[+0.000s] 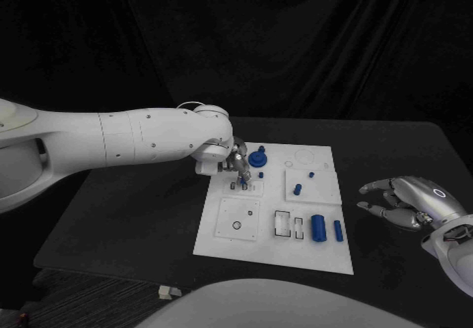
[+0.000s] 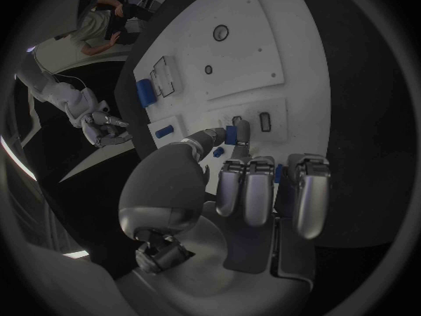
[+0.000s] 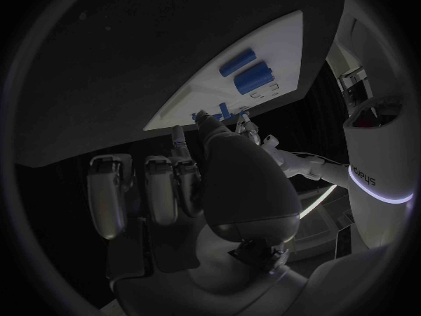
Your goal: Assemble the parts on the task board
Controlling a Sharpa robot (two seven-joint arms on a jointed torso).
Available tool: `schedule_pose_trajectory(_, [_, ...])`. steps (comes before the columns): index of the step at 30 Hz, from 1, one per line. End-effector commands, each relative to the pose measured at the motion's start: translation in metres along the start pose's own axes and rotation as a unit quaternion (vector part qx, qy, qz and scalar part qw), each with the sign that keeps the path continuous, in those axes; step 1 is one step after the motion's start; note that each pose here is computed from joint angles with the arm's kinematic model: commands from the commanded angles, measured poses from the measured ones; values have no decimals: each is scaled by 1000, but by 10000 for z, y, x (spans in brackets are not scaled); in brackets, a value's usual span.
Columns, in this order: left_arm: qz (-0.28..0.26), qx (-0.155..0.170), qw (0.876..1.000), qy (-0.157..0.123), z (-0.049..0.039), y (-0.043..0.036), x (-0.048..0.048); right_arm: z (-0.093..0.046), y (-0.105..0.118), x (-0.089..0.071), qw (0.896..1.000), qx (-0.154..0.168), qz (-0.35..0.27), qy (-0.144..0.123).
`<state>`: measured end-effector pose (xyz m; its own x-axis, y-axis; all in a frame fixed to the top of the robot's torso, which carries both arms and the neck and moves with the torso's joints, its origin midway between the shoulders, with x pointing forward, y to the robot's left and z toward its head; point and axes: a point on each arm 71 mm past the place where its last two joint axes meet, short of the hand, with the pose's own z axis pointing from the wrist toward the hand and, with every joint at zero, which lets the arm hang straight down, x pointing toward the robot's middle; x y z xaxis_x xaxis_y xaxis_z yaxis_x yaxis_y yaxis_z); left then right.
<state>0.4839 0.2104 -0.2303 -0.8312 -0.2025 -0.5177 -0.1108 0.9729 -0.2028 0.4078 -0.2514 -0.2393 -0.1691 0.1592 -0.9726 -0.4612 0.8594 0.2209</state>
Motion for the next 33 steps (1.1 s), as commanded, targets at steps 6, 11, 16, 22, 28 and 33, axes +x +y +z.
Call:
schedule_pose_trajectory(6, [9, -7, 1000, 21, 36, -23, -24, -5, 5, -1, 1000, 2, 0, -6])
schedule_pose_trajectory(11, [14, -10, 999, 27, 44, -16, -19, -4, 5, 0, 1000, 2, 0, -6])
schedule_pose_trajectory(16, [16, -10, 999, 31, 42, -10, -5, -1, 8, 1, 1000, 1, 0, -6])
schedule_pose_trajectory(22, [17, -10, 999, 33, 38, -2, 4, 3, 9, 2, 1000, 1, -1, -6])
schedule_pose_trajectory(28, [18, -10, 999, 35, 41, -2, 9, 6, 11, 3, 1000, 1, -1, -6])
schedule_pose_trajectory(33, [18, -11, 999, 35, 55, -7, 16, 8, 13, 4, 1000, 1, -1, -6])
